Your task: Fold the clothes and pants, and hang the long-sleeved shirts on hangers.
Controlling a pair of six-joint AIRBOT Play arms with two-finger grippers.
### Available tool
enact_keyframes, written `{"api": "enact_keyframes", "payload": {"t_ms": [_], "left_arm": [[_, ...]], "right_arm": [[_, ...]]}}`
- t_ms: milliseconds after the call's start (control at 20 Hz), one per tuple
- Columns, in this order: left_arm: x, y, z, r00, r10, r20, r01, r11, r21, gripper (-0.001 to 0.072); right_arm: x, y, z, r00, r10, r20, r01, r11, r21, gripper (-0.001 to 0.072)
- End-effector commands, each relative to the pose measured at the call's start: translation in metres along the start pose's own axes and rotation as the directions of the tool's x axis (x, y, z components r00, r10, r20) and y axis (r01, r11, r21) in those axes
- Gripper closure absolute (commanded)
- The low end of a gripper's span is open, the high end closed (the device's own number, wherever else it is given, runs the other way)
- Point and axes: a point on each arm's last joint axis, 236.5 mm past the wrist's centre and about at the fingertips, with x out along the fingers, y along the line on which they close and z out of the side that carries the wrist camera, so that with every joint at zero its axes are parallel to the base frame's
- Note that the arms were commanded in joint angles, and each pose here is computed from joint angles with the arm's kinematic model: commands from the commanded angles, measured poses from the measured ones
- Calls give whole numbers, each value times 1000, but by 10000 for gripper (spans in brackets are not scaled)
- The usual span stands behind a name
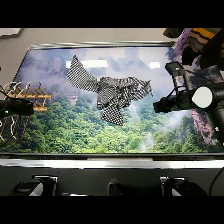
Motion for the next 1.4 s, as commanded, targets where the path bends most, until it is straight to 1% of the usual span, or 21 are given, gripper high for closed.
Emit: {"api": "enact_keyframes", "payload": {"t_ms": [0, 250, 600, 650, 700, 750, 800, 900, 1000, 1150, 1350], "left_arm": [[0, 0, 0, 1000, 1, 1, -1, 1000, -1, 674], [0, 1, 3, 1000, 3, 11, -3, 1000, -1, 673], [-1, 6, 27, 993, 25, 113, -25, 1000, -3, 668], [-1, 8, 33, 990, 30, 137, -30, 1000, -4, 573], [0, 7, 34, 990, 26, 140, -24, 1000, -17, 327], [2, 6, 33, 990, 22, 136, -14, 998, -60, 42], [7, 6, 30, 992, 21, 124, -5, 992, -128, -1], [24, 7, 18, 997, 14, 75, 7, 962, -274, -1], [40, 7, 8, 1000, 4, 28, 6, 926, -376, -1], [59, -1, 3, 999, -42, -11, 33, 904, -426, -1], [66, 0, 2, 999, -44, -19, 31, 903, -429, 0]], "right_arm": [[0, 0, 0, 1000, 1, 0, -1, 1000, -1, 671], [0, 0, 0, 1000, 1, 0, -1, 1000, -1, 671], [0, 0, 0, 1000, 1, 0, -1, 1000, -1, 671], [0, 0, 0, 1000, 1, 0, -1, 1000, -1, 671], [0, 0, 0, 1000, 1, 0, -1, 1000, -1, 671], [0, 0, 0, 1000, 1, 0, -1, 1000, -1, 671], [0, 0, 0, 1000, 1, 0, -1, 1000, -1, 671], [0, 0, 0, 1000, 1, 0, -1, 1000, -1, 671], [0, 1, 0, 1000, 4, 1, -4, 1000, 1, 671], [0, 1, 0, 1000, 4, 1, -4, 1000, 1, 671], [0, 3, 5, 1000, 9, 21, -10, 1000, 6, 671]]}}
